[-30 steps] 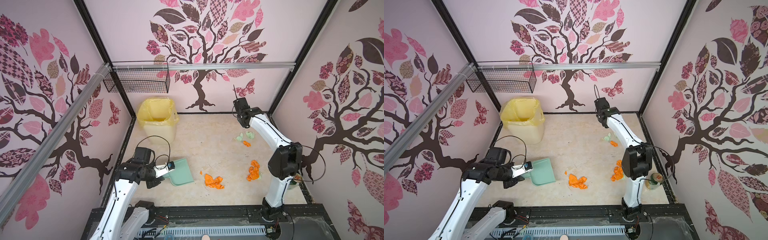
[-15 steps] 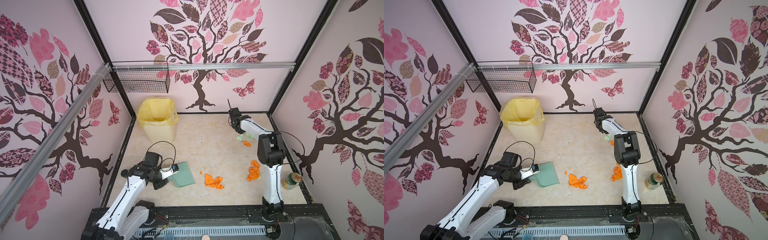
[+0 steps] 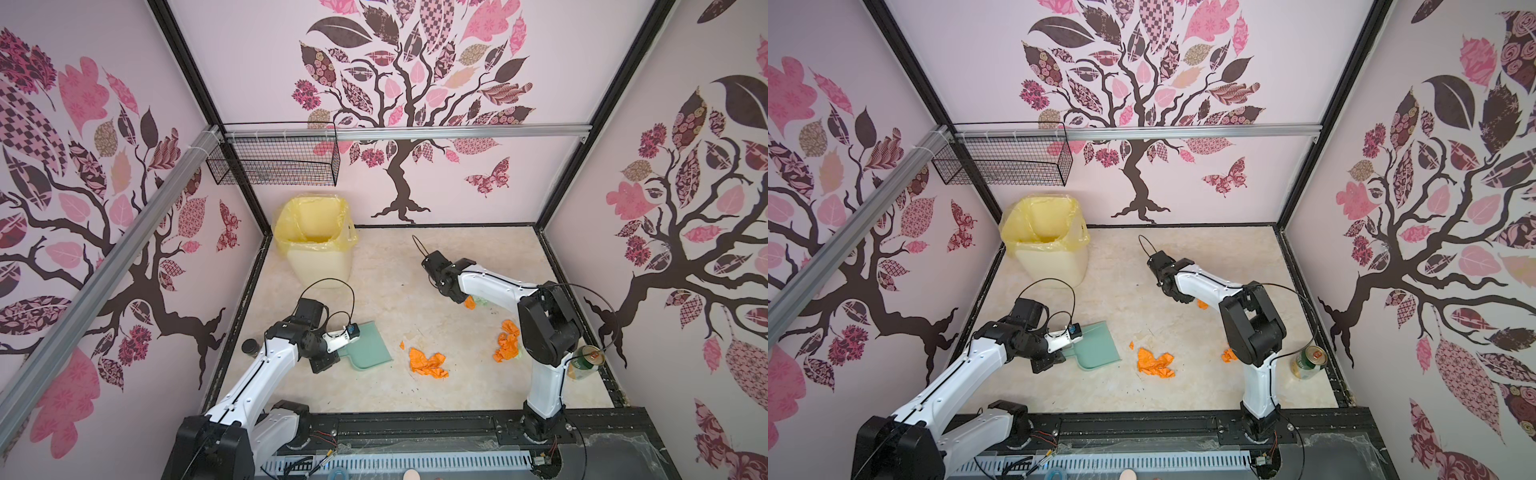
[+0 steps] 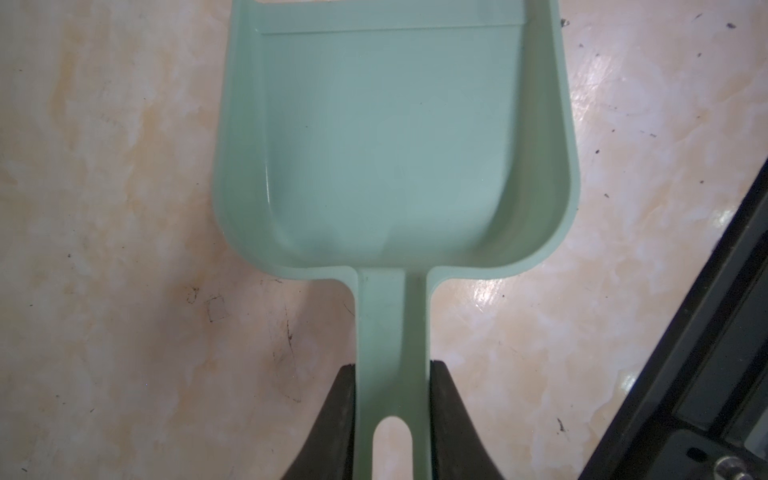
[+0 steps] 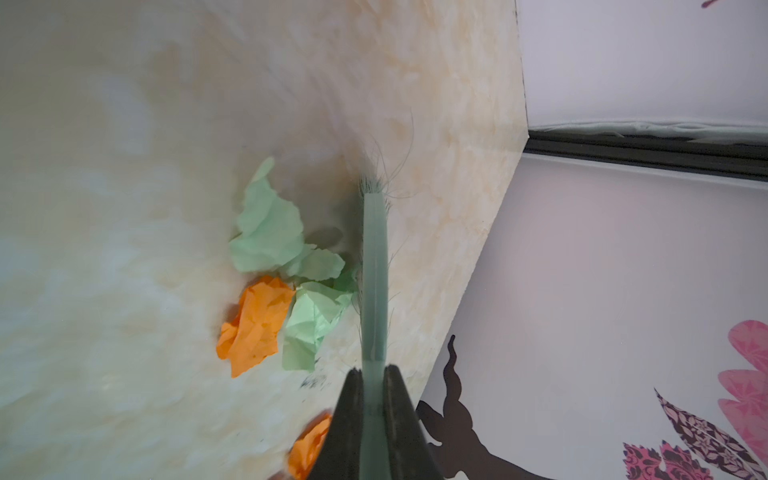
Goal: Sweep away the paper scraps from the table
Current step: 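Sweep the far scraps with the brush toward the robot using the right gripper, then sweep scraps near the green can with the brush toward the dustpan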
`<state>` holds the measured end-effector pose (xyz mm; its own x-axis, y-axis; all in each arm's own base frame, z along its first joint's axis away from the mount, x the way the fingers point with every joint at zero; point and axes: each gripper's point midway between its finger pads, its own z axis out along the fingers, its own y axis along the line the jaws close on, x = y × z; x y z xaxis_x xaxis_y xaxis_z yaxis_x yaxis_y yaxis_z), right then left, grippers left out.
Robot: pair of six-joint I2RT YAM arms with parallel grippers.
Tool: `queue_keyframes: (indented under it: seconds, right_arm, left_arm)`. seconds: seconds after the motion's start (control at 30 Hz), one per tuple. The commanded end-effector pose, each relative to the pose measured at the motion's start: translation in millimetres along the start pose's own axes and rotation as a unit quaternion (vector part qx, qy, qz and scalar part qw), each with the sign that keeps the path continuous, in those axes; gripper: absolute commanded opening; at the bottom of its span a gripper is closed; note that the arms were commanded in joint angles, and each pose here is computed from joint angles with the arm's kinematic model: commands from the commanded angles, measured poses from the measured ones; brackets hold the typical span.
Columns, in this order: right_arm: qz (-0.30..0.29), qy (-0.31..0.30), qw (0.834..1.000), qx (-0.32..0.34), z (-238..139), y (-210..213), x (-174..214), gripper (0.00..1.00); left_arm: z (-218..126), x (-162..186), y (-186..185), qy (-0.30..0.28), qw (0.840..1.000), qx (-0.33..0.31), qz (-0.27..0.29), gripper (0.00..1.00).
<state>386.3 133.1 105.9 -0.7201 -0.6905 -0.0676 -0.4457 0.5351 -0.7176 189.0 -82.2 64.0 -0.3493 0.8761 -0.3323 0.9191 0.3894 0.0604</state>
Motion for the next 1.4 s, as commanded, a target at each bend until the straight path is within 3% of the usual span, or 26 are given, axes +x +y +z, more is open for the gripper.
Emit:
queue_keyframes:
  seconds: [0.0,0.23,0.47,0.6,0.8,0.97,1.07,1.2,1.37]
  right_arm:
    - [0.014,0.009,0.999,-0.038,-40.9,23.1,16.0,0.00]
    - [0.028,-0.033,0.996,-0.074,-128.9,31.1,10.1,0.00]
    - [0.110,-0.032,0.993,-0.032,-161.4,-40.7,28.4,0.00]
    - [0.196,0.004,0.980,-0.020,-143.3,-71.0,62.5,0.00]
    - [0.337,0.088,0.937,0.000,-104.5,-90.2,132.3,0.00]
    - [0.358,0.123,0.925,0.010,-90.2,-86.8,149.8,0.00]
    - [0.350,0.175,0.920,0.008,-74.0,-66.9,173.9,0.00]
    - [0.368,0.193,0.909,0.009,-70.2,-59.7,186.8,0.00]
    - [0.375,0.237,0.896,-0.012,-50.4,-20.3,212.8,0.00]
  left_arm:
    - [-5.6,-15.3,12.5,-0.016,1.000,-0.008,0.003,0.00]
    - [-2.1,-20.5,19.4,-0.014,1.000,0.000,0.007,0.00]
    - [1.3,-17.4,22.2,-0.007,1.000,-0.008,0.030,0.00]
    - [5.0,-12.5,19.9,-0.001,0.999,-0.007,0.050,0.00]
    - [8.4,-8.9,4.9,-0.002,0.996,0.029,0.084,0.00]
    - [13.3,-1.2,-6.6,0.004,0.992,0.050,0.116,0.00]
    - [12.9,-4.2,-9.2,-0.008,0.991,0.054,0.121,0.00]
    - [14.6,-12.1,-8.8,-0.023,0.991,0.067,0.117,0.00]
    - [16.6,-18.5,-7.7,-0.033,0.990,0.079,0.113,0.00]
